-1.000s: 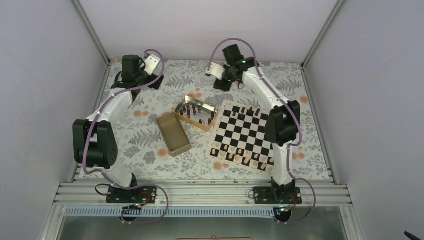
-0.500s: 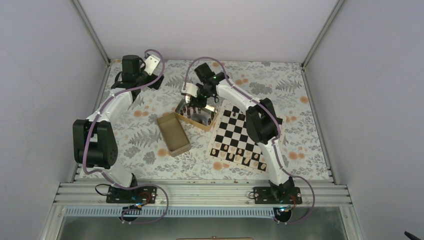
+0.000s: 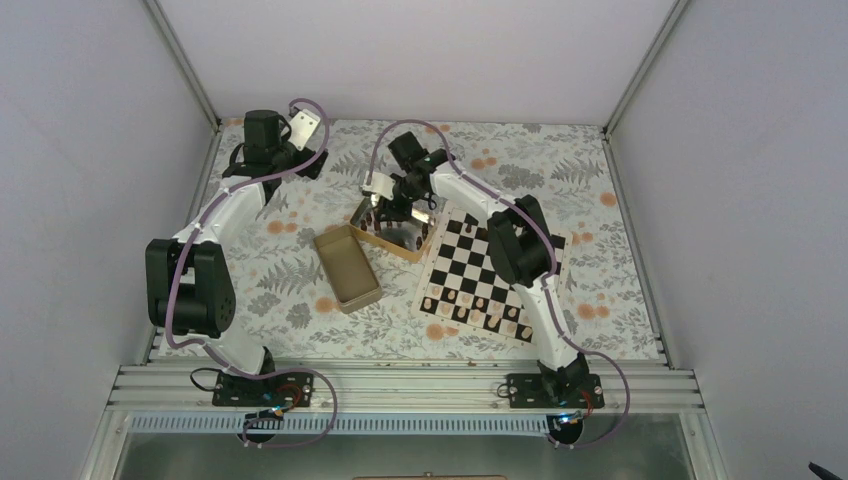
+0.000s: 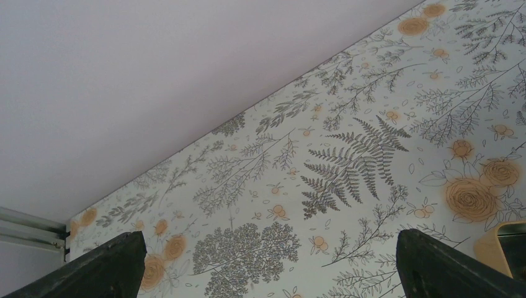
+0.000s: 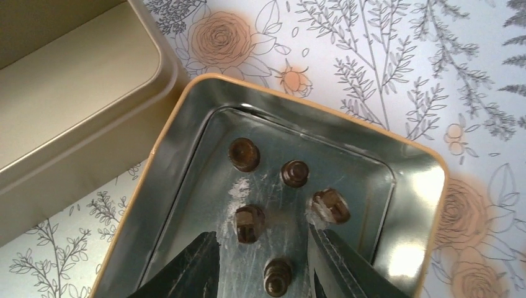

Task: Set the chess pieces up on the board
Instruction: Pick up the chess piece from the storage box.

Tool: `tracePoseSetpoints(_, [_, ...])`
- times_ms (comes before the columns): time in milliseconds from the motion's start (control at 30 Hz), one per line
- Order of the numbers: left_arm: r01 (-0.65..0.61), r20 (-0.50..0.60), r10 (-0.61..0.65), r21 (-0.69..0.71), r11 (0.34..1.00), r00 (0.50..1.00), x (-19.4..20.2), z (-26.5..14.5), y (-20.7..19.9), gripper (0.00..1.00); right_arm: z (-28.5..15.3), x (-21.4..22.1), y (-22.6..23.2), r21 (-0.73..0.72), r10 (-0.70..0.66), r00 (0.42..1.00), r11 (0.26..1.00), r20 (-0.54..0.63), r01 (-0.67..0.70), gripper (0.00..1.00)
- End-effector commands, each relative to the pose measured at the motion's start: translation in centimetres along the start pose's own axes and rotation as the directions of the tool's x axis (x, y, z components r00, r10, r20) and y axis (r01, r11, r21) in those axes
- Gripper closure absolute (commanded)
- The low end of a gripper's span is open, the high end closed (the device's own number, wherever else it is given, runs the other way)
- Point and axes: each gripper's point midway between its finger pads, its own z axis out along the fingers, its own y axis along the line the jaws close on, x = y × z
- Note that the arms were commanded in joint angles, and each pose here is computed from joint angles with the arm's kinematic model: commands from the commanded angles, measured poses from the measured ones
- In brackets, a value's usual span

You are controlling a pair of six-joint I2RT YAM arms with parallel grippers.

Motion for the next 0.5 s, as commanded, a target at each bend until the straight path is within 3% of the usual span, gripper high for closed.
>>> tracePoseSetpoints(0, [-0.004, 0.021, 0.004, -0.009, 1.0, 1.0, -0.9, -0.4, 0.2, 0.0, 1.4, 0.3, 1.2, -0.054, -0.005, 1.0, 0.999, 0.015, 0.006, 0.6])
tracePoseSetpoints(467, [-0.006, 0.021, 0.006, -0.012, 1.0, 1.0, -0.7, -0.5, 0.2, 0.0, 3.0, 0.6, 0.8, -0.054, -0.008, 1.0, 0.999, 0.018, 0.008, 0.56])
